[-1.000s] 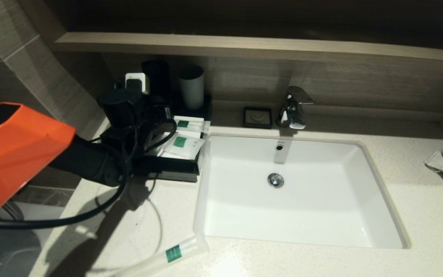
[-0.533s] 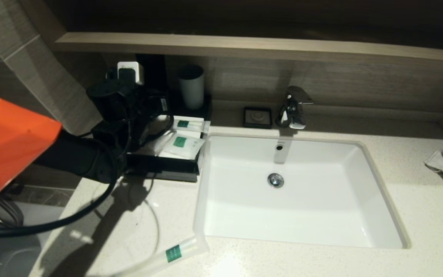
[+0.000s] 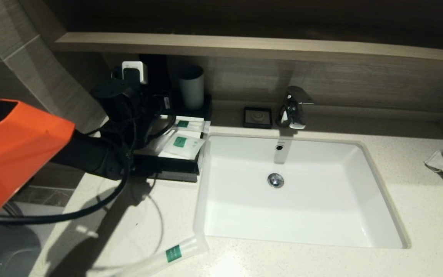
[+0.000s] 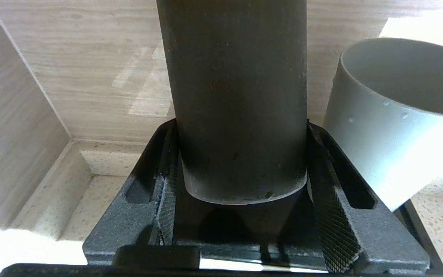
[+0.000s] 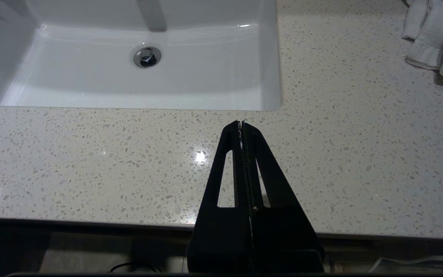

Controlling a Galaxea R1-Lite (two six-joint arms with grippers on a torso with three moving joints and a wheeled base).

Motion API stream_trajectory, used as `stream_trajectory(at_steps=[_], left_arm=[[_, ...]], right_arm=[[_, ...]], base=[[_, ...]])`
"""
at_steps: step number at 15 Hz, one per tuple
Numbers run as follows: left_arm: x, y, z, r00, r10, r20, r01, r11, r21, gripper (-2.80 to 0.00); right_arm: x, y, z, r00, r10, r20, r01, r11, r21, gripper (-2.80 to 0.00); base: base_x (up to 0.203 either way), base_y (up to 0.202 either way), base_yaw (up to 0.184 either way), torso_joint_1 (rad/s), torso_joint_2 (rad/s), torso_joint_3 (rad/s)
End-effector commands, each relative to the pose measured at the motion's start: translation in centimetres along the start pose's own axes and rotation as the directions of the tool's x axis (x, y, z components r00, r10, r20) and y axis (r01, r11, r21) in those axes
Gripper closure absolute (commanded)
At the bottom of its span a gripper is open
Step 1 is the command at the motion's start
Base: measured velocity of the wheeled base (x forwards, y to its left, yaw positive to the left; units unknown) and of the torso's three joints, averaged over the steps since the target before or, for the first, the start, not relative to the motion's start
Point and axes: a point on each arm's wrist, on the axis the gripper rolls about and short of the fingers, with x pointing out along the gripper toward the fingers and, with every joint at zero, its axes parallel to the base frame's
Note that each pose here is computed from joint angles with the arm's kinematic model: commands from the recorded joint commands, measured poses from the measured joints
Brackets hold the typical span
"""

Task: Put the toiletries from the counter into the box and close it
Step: Place the cup on the storage box

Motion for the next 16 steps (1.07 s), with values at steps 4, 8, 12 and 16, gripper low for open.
stream_trajectory(at_steps=[4, 8, 12, 16], left_arm=[[0.3, -0.3, -1.7, 1.0, 0.0, -0.023, 0.0, 1.0, 0.007, 0.0], [0.5, -0.4, -2.5, 0.999, -0.003, -0.035, 0.004, 1.0, 0.011, 0.0], [1.1, -0.3, -2.7, 1.0, 0.003, -0.03, -0.003, 1.0, 0.011, 0.0], [1.2, -0.4, -3.4, 0.999, 0.003, -0.041, -0.002, 1.0, 0.015, 0.0]], right_arm=[[0.0, 0.0, 0.0, 1.0, 0.0, 0.0, 0.0, 1.0, 0.0, 0.0], [0.0, 0.0, 0.0, 1.0, 0.0, 0.0, 0.0, 1.0, 0.0, 0.0], [0.0, 0.0, 0.0, 1.0, 0.0, 0.0, 0.0, 1.0, 0.0, 0.0], [0.0, 0.0, 0.0, 1.0, -0.001, 0.0, 0.001, 1.0, 0.0, 0.0]], base=[[0.0, 0.0, 0.0, 0.0, 0.0, 0.0], [0.0, 0.0, 0.0, 0.0, 0.0, 0.0], [0.0, 0.0, 0.0, 0.0, 0.0, 0.0], [0.0, 0.0, 0.0, 0.0, 0.0, 0.0]])
